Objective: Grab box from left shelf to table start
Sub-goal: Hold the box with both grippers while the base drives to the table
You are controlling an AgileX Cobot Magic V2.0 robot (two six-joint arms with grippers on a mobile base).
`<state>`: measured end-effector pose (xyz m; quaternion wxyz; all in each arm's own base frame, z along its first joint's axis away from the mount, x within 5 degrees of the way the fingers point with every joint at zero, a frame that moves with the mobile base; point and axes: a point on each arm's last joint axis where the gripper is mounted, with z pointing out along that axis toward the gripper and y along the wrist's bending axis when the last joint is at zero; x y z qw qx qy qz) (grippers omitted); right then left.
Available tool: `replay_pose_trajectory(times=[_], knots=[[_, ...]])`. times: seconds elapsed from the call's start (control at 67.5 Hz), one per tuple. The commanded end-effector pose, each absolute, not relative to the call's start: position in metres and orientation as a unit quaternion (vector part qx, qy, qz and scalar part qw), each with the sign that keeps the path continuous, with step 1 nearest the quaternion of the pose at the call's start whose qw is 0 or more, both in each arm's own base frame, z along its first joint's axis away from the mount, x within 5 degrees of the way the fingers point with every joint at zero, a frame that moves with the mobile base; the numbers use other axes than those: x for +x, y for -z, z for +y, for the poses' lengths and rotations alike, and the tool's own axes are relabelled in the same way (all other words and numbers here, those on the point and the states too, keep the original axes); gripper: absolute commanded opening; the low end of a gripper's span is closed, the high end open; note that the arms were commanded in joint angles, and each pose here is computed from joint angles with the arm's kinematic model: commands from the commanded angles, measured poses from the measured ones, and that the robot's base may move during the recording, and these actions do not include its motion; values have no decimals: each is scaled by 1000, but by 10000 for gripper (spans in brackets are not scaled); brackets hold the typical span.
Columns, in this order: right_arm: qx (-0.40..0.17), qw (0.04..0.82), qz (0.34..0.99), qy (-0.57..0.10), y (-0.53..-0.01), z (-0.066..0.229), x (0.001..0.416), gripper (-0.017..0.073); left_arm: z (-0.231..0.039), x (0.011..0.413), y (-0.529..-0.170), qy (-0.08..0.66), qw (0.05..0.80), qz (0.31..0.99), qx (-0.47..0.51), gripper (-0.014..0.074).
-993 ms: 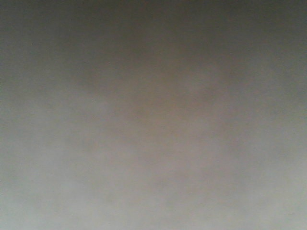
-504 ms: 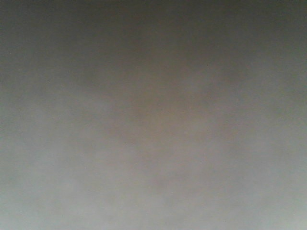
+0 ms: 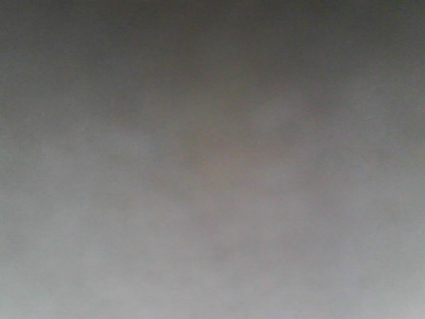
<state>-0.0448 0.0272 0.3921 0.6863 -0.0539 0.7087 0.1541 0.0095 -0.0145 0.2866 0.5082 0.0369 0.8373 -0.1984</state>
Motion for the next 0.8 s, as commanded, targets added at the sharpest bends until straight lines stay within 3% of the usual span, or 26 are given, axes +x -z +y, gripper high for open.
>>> replay_pose_trajectory(times=[0.0,0.786], knots=[[-50,711,680,-170,-405,28,-48,58,-14,10,-291,191,508,839,42,-92],[-50,711,680,-170,-405,28,-48,58,-14,10,-291,191,508,839,42,-92]])
